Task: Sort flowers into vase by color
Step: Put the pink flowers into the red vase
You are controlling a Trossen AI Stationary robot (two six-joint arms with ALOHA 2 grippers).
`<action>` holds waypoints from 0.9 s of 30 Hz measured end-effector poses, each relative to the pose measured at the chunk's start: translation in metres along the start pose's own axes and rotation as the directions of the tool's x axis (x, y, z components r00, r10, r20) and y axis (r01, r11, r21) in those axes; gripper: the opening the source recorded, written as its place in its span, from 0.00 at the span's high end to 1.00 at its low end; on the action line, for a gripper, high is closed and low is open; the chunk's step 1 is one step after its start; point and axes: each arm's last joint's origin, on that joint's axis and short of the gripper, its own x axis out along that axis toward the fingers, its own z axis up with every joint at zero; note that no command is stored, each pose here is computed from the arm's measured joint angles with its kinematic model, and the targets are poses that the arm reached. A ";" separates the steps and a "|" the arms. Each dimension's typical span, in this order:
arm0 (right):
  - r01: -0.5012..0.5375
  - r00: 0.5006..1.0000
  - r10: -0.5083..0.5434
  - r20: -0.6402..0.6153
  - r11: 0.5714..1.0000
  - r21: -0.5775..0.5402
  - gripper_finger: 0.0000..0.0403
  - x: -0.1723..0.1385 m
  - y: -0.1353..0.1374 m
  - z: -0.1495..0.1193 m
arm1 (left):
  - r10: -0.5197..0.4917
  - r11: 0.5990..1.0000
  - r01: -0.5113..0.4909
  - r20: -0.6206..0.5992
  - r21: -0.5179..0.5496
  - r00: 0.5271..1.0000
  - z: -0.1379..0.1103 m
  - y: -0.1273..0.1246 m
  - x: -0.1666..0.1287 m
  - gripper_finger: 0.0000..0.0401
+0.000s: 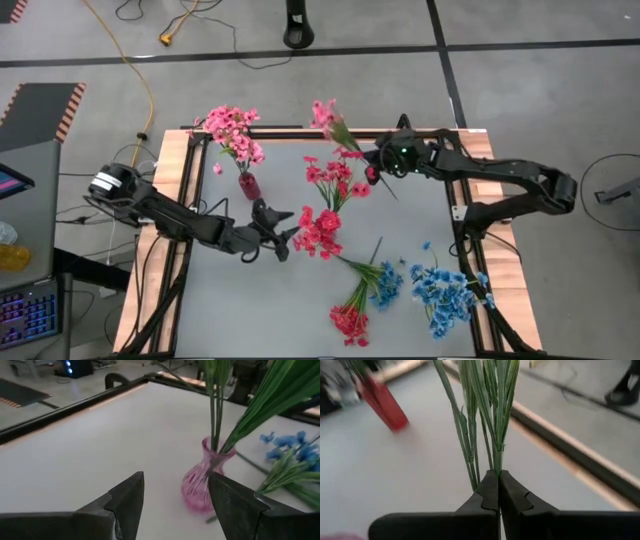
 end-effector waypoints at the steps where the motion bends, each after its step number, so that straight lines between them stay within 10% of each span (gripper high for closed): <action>1: -0.006 1.000 0.006 0.028 1.000 0.002 0.93 -0.003 0.001 0.003 | -0.006 1.000 0.007 0.007 -0.006 1.000 0.003 0.000 -0.002 0.48; 27: -0.121 0.774 0.131 0.620 0.991 -0.058 0.93 -0.118 0.005 0.063 | -0.152 0.988 0.157 0.227 -0.002 0.962 0.078 0.035 -0.073 0.48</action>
